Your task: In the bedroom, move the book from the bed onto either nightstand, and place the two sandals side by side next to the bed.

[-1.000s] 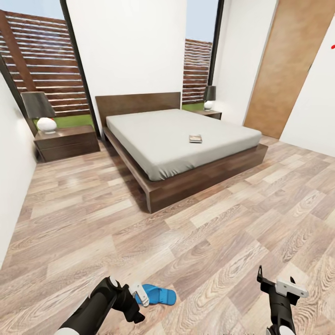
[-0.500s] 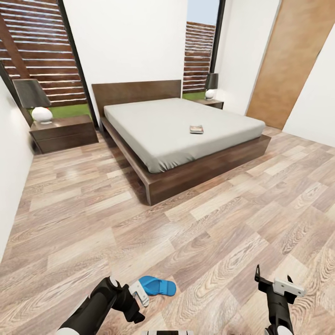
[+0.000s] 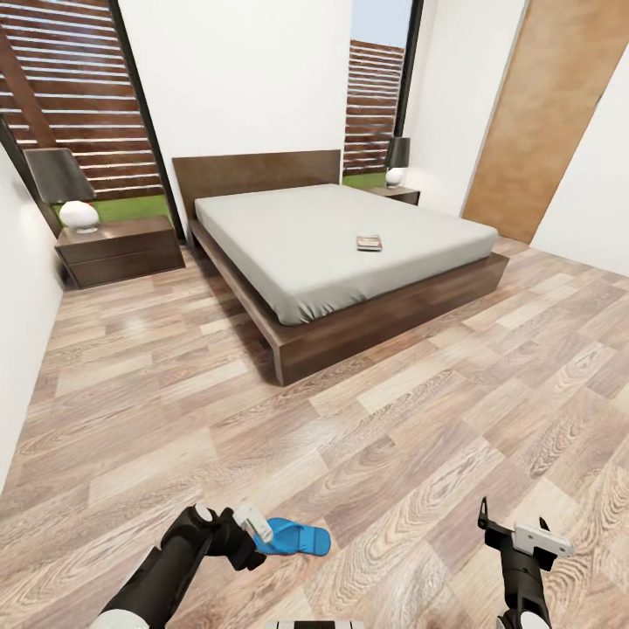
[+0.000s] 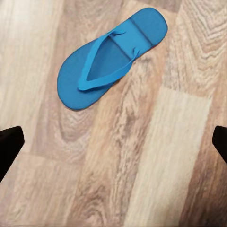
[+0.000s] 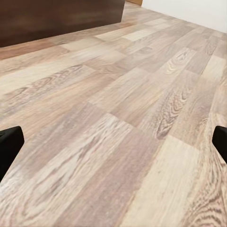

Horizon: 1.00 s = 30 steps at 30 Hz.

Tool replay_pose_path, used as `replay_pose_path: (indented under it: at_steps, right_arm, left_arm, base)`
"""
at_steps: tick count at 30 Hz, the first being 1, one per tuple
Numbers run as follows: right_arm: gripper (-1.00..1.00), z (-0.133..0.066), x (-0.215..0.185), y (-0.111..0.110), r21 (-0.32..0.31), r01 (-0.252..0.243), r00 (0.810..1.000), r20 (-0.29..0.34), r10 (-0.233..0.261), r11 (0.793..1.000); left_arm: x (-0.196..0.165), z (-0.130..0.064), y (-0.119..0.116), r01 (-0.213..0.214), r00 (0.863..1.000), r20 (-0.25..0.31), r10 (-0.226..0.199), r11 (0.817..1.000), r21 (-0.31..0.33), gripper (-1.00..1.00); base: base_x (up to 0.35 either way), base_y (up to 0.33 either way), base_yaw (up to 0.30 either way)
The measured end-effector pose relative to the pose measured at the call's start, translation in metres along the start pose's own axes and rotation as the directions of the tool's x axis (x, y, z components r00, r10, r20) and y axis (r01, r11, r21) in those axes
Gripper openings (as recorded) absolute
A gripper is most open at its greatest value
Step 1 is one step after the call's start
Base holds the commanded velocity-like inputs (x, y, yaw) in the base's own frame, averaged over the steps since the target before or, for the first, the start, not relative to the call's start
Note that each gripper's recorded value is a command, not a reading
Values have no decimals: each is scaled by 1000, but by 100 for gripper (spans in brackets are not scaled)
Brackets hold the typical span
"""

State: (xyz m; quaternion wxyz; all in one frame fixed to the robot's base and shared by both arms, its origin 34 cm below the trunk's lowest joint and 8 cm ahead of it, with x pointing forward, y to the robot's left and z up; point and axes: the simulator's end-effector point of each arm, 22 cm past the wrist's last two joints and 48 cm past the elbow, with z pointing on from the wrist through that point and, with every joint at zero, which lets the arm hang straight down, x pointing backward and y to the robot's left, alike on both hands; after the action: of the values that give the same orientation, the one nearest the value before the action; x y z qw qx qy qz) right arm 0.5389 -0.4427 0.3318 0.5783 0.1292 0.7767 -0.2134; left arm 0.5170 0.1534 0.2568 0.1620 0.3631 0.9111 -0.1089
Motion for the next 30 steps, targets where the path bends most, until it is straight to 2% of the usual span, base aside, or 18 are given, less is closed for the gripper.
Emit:
replay_pose_path:
  at_steps: [7,15,30]
  right_arm:
    - [100,0,0,0,0,0,1000,0,0,1000]
    - [100,0,0,0,0,0,1000,0,0,1000]
    - [100,0,0,0,0,1,1000,0,-1,1000]
  left_arm:
    - [0,-1,7,14,1000,6,-13,1000,-20,100]
    - [1,-1,7,3,1000,9,-2,1000,-22,100]
    - [1,0,6,-3,1000,5,3,1000,-21,100]
  base:
    - [1,1,0]
    - [137,87,0]
    - [76,4,0]
